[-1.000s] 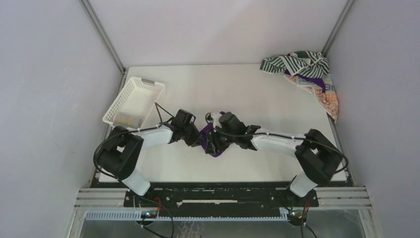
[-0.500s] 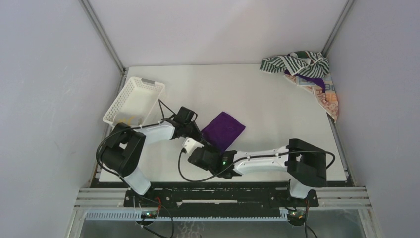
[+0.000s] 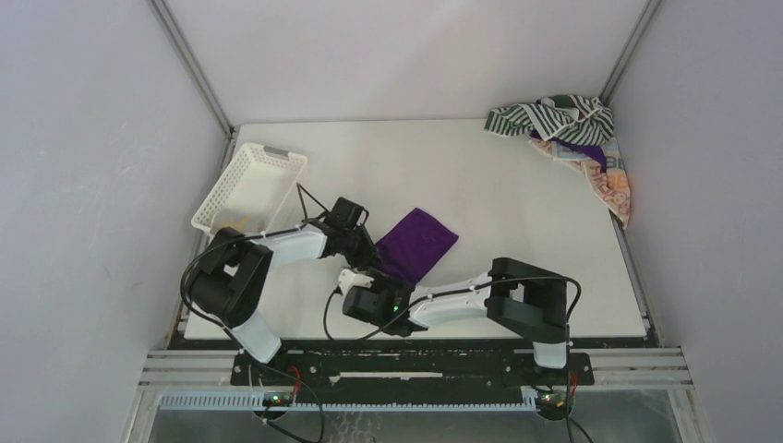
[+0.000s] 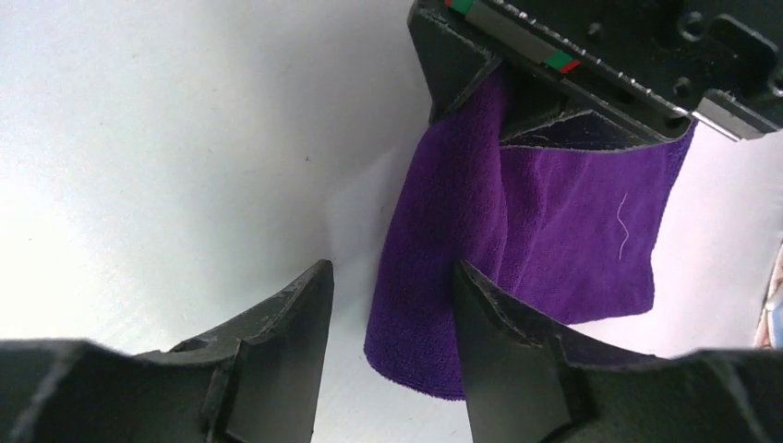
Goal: Roll the towels
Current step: Roll the towel at the center of the board.
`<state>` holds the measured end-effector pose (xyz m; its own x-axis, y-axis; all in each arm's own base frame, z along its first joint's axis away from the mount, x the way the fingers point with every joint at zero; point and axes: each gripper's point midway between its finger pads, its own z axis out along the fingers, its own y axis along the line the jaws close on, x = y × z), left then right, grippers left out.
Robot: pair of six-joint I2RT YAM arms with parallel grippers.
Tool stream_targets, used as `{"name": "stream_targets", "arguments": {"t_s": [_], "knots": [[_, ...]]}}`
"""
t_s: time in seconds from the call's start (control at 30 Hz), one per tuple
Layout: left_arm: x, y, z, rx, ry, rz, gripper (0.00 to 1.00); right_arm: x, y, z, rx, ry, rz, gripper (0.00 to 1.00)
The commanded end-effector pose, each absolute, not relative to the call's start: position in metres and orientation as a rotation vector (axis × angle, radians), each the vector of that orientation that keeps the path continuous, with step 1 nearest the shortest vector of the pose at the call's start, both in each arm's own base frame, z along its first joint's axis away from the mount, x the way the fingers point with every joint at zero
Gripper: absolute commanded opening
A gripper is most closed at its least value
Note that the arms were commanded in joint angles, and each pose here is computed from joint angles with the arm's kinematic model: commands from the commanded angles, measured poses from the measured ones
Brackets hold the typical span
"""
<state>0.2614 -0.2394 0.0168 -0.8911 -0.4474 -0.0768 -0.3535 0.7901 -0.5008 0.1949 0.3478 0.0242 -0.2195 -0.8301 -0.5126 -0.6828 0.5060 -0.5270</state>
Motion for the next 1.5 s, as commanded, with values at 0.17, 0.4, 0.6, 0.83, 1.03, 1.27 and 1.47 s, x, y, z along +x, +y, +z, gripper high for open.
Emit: {"name": "stream_targets", "arguments": {"t_s": [0.17,0.4,0.6,0.83,1.03,1.27,1.47], "knots": [[0.238,-0.220,-0.011,-0.602,2.911,-0.548,0.27,0.205,0.320,0.005,-1.157,2.115,-0.321,0.45],[0.242,-0.224,0.001,-0.595,2.881,-0.587,0.32,0.202,0.318,-0.009,-1.169,2.215,-0.233,0.15],[0.265,-0.219,0.044,-0.636,2.738,-0.672,0.47,0.192,0.322,-0.007,-1.184,2.361,0.135,0.00],[0.292,-0.181,0.098,-0.743,2.507,-0.691,0.61,0.187,0.331,0.028,-1.008,2.514,0.887,0.00],[0.286,-0.182,0.100,-0.736,2.476,-0.742,0.63,0.194,0.335,0.047,-0.730,2.521,1.486,0.00],[0.282,-0.218,0.098,-0.631,2.493,-0.855,0.65,0.211,0.314,0.045,-0.391,2.515,1.935,0.00],[0.281,-0.242,0.090,-0.586,2.522,-0.902,0.66,0.218,0.311,0.035,-0.213,2.528,2.065,0.01]]}}
